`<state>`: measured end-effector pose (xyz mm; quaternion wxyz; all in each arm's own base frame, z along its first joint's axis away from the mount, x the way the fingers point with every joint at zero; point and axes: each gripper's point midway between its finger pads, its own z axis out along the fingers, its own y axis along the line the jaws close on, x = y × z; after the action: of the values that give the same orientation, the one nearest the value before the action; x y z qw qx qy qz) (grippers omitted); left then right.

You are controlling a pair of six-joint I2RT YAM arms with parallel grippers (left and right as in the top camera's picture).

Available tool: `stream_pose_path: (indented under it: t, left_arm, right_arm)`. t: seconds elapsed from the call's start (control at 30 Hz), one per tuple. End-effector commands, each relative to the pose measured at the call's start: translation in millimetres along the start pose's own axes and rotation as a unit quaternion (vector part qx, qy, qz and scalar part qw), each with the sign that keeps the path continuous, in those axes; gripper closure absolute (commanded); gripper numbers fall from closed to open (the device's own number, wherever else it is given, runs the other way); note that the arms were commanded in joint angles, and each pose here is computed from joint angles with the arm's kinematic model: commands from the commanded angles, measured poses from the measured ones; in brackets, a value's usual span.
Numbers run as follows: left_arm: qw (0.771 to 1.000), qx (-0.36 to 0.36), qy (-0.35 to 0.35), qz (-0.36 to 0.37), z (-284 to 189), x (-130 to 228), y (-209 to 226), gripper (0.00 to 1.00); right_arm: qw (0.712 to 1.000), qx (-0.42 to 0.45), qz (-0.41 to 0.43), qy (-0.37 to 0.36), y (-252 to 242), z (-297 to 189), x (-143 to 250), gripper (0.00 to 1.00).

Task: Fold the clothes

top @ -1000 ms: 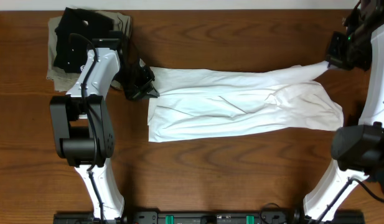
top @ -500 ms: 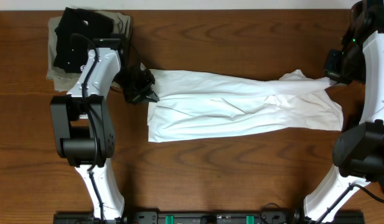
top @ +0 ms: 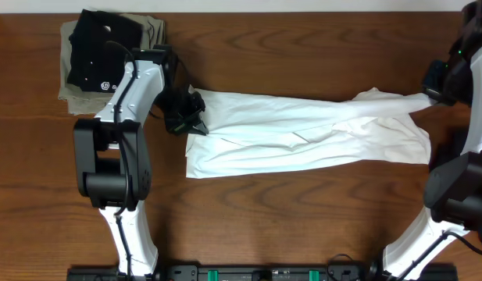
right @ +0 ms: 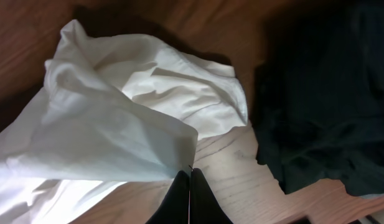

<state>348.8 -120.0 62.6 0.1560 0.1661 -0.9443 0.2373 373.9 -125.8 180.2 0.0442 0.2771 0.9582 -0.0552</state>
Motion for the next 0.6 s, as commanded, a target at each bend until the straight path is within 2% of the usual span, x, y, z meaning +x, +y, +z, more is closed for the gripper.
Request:
stream_pose_path:
  t: [0.0, 0.37, 0.43, 0.5, 0.53, 0.57]
  left_arm:
    - [1.000, -0.005, 0.001, 0.013, -6, 7, 2, 0.94]
    - [0.999, -0.016, 0.035, 0.024, -7, 24, 8, 0.92]
    - [0.999, -0.019, 0.043, 0.025, -7, 28, 9, 0.85]
    - [0.998, -0.020, 0.051, 0.031, -7, 32, 11, 0.60]
    - [0.998, -0.021, 0.053, 0.035, -7, 33, 11, 0.44]
    - [0.998, -0.021, 0.054, 0.038, -8, 33, 11, 0.34]
  right_arm:
    - [1.000, 0.012, 0.013, -0.006, -8, 1, 1, 0.98]
    - [1.000, -0.007, 0.011, 0.006, 2, 18, 4, 0.93]
    - [1.000, -0.009, 0.011, 0.007, 3, 18, 4, 0.89]
    - [1.000, -0.018, 0.010, 0.010, 6, 18, 5, 0.85]
    - [1.000, -0.023, 0.010, 0.011, 8, 18, 6, 0.84]
    - [0.999, -0.029, 0.010, 0.013, 10, 18, 6, 0.83]
